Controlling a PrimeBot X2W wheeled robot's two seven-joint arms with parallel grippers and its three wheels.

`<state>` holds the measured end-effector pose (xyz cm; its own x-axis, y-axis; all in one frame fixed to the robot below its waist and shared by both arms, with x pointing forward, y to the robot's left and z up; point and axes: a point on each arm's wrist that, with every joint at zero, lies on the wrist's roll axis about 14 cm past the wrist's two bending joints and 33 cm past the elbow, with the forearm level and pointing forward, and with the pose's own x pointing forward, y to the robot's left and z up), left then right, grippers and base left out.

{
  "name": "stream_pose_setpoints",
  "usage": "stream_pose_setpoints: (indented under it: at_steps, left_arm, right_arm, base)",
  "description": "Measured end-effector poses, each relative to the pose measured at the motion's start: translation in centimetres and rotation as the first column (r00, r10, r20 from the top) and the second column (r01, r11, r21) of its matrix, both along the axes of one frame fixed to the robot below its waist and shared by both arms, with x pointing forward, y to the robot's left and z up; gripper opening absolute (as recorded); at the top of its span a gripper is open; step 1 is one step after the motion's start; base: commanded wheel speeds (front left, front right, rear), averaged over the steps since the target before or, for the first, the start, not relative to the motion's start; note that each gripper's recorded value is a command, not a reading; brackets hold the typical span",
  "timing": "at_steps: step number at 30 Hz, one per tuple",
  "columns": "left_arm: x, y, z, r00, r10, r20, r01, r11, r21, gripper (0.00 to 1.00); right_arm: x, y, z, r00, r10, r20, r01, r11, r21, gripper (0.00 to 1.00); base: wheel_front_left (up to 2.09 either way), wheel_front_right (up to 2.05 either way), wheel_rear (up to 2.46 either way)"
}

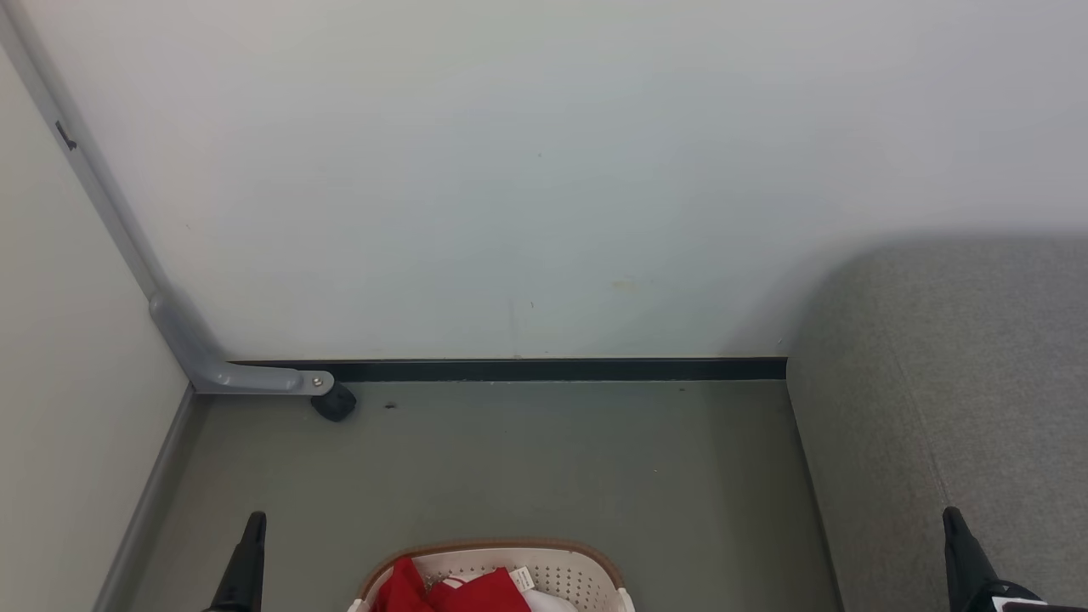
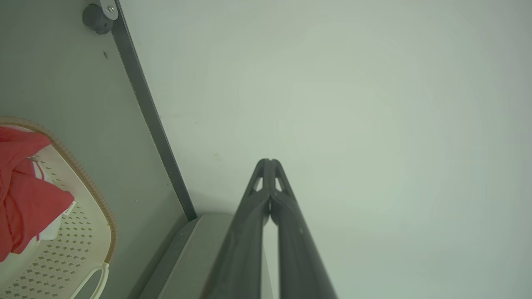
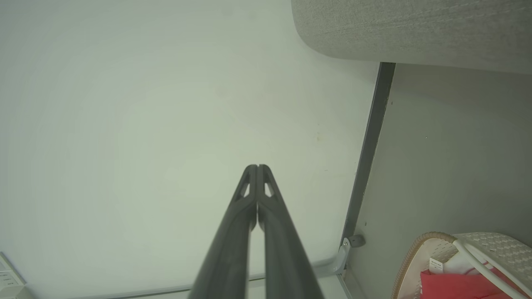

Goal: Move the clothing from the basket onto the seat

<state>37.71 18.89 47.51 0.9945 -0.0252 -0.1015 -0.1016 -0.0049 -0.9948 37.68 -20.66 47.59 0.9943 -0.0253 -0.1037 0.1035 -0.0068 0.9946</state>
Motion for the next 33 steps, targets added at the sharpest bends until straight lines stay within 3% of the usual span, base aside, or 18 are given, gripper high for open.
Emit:
stream_pose_setpoints:
  at_steps: [23, 26, 27, 33]
  left_arm:
    - [0.0, 0.0, 0.0, 1.0, 0.0, 0.0, 0.0, 1.0, 0.0, 0.0]
    - [-0.7, -0.2, -1.5, 0.999, 0.0, -0.046, -0.001, 1.0, -0.008, 0.0]
    - [-1.2, -0.3, -2.3, 0.998, 0.001, -0.069, -0.002, 1.0, -0.013, 1.0]
    - [-2.2, -0.3, -3.9, 0.993, 0.008, -0.121, -0.01, 1.0, -0.015, 1.0]
  right_arm:
    - [0.0, 0.0, 0.0, 1.0, 0.0, 0.0, 0.0, 1.0, 0.0, 0.0]
    - [-0.8, 0.2, -1.6, 0.999, 0.0, -0.049, 0.001, 1.0, 0.011, 0.0]
    - [-1.2, 0.3, -2.4, 0.997, 0.0, -0.072, 0.001, 1.0, 0.016, 1.0]
    - [-2.2, 0.8, -3.9, 0.993, 0.001, -0.12, 0.002, 1.0, 0.022, 1.0]
  base:
    - [0.0, 0.0, 0.0]
    - [0.0, 0.0, 0.0]
    - [0.0, 0.0, 0.0]
    - [0.0, 0.0, 0.0]
